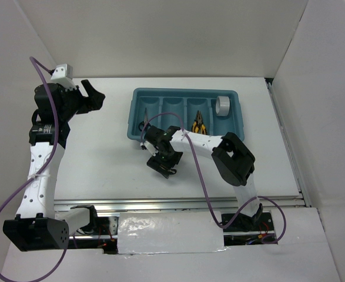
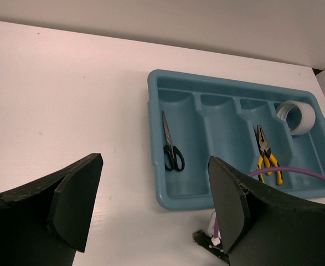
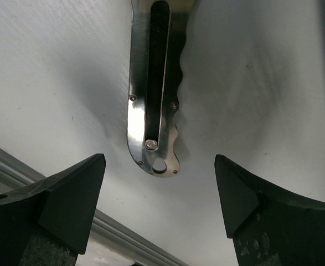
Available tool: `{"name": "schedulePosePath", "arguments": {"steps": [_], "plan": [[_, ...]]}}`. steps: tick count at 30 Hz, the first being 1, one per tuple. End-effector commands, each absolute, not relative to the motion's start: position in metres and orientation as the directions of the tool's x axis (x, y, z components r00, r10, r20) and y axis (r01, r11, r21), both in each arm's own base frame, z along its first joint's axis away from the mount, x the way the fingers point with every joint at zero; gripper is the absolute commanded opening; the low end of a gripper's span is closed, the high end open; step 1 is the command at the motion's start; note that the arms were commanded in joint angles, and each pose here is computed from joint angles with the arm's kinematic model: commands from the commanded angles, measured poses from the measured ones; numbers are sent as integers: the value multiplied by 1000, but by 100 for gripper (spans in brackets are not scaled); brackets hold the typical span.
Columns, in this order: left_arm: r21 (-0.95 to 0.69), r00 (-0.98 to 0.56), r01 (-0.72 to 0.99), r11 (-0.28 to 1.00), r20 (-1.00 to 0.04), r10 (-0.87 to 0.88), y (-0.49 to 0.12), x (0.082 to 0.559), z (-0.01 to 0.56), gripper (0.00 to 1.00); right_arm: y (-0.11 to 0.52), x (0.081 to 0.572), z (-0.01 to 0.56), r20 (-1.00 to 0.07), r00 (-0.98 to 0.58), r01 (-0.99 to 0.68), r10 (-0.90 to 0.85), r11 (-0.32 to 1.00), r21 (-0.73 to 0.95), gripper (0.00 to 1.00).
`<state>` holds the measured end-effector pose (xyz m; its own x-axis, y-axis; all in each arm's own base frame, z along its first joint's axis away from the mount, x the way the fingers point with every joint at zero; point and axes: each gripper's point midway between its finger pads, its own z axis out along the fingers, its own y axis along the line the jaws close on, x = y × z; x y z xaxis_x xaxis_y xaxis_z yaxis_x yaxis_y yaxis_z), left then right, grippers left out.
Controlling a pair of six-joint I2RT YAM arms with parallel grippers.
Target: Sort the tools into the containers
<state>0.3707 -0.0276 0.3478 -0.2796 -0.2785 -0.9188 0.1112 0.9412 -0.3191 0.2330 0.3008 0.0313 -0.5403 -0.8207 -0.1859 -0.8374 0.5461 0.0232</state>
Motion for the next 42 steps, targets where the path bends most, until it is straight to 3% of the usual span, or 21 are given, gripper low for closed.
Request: {"name": "schedulePosePath", "arguments": {"steps": [1, 5, 15, 23, 26, 27, 28, 29, 32, 35, 40, 42], "plan": [[-313, -223, 157, 937, -935, -275, -31, 356, 372, 91, 314, 241, 36, -216, -528, -840, -821, 542, -9, 87], [-307, -205, 154, 939, -940, -274, -30, 353, 367, 92, 318, 245, 30, -214, -524, -842, -824, 539, -14, 85], [-310, -213, 129, 942, -936, -278, -24, 352, 356, 94, 329, 248, 20, -194, -481, -868, -855, 496, -34, 69], [-307, -217, 125, 943, -936, -276, -22, 349, 352, 95, 334, 236, 15, -160, -463, -886, -872, 461, 52, 38], [-308, -212, 116, 944, -936, -280, -20, 349, 353, 95, 335, 229, 19, -153, -447, -895, -881, 439, 84, 20], [-308, -216, 114, 945, -936, -279, -20, 348, 350, 95, 338, 223, 23, -160, -426, -904, -890, 415, 98, 6], [-304, -213, 111, 946, -937, -277, -19, 348, 350, 95, 343, 217, 35, -188, -412, -911, -892, 395, 121, 0], [-302, -209, 108, 947, -938, -275, -18, 347, 351, 95, 343, 206, 40, -195, -388, -920, -901, 365, 145, 0], [-294, -203, 102, 950, -941, -269, -15, 345, 350, 95, 358, 177, 93, -364, -216, -976, -906, 188, 113, 0], [-292, -191, 96, 952, -944, -270, -12, 344, 353, 96, 372, 177, 124, -468, -170, -985, -867, 159, 63, 0], [-293, -174, 102, 951, -946, -273, -12, 343, 357, 96, 386, 236, 201, -668, -270, -941, -693, 336, 32, 0], [-282, -175, 94, 955, -949, -263, -9, 344, 355, 96, 380, 269, 206, -680, -342, -896, -649, 444, 26, 0]]}}
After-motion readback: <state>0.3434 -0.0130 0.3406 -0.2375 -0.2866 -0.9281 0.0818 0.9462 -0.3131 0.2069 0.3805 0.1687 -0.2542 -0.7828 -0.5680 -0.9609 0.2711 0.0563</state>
